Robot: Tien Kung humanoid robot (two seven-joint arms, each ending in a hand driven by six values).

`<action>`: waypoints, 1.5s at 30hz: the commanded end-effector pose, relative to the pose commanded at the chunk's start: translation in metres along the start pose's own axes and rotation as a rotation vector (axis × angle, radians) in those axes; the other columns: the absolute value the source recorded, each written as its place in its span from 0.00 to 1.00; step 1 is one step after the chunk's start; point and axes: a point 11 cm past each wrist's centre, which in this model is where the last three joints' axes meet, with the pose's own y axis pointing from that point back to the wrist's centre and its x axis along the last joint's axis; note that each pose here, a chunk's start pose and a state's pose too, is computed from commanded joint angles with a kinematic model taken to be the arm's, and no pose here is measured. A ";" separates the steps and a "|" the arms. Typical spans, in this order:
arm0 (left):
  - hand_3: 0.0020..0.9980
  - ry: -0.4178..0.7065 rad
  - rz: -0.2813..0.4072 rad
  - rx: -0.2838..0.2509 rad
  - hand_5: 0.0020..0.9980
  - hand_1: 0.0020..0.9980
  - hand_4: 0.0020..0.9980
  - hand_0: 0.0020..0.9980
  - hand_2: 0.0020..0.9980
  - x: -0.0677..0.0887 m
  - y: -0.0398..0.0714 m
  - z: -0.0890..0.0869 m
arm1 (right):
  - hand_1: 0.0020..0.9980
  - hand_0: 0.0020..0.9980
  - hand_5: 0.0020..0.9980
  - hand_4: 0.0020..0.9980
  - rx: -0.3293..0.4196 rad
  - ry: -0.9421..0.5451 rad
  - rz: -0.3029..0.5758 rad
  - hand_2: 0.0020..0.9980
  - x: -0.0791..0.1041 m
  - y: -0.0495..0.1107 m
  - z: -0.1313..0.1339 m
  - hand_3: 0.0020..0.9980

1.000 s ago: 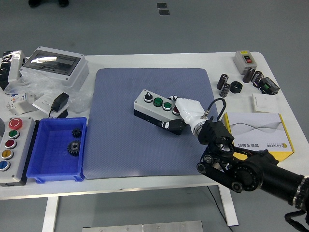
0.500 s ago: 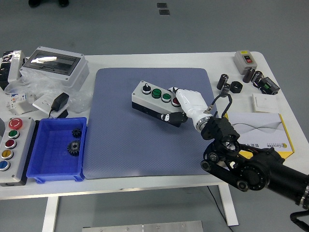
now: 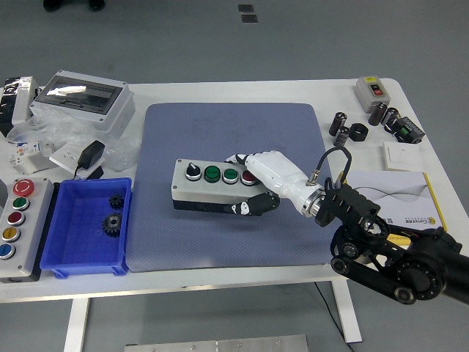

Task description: Pick up the button,place it on the desk,press the button,press the button

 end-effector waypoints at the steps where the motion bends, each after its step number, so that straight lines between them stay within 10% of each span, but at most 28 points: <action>1: 0.60 0.000 0.000 0.000 0.22 0.61 0.61 0.62 0.55 0.000 0.000 0.000 | 0.33 0.19 0.00 0.16 -0.003 0.006 -0.011 0.34 -0.004 0.001 0.002 0.40; 30: 0.60 0.008 0.000 -0.014 0.24 0.61 0.62 0.62 0.55 0.001 0.000 0.003 | 0.42 0.38 0.00 0.28 -0.051 0.000 -0.049 0.38 -0.016 0.004 0.019 0.47; 31: 0.61 0.008 0.000 -0.014 0.29 0.61 0.62 0.62 0.56 0.001 0.000 0.003 | 0.64 0.65 0.00 0.43 -0.050 -0.004 -0.050 0.58 -0.016 0.004 0.019 0.62; 42: 0.62 0.006 -0.001 -0.014 0.34 0.61 0.64 0.62 0.56 0.000 0.000 0.003 | 0.74 0.78 0.00 0.37 -0.046 -0.019 -0.053 0.71 -0.016 0.005 0.019 0.70; 45: 0.63 0.006 -0.001 -0.013 0.42 0.61 0.66 0.62 0.57 0.000 0.000 0.003 | 0.78 0.83 0.00 0.49 -0.049 -0.019 -0.057 0.79 -0.017 0.006 0.020 0.78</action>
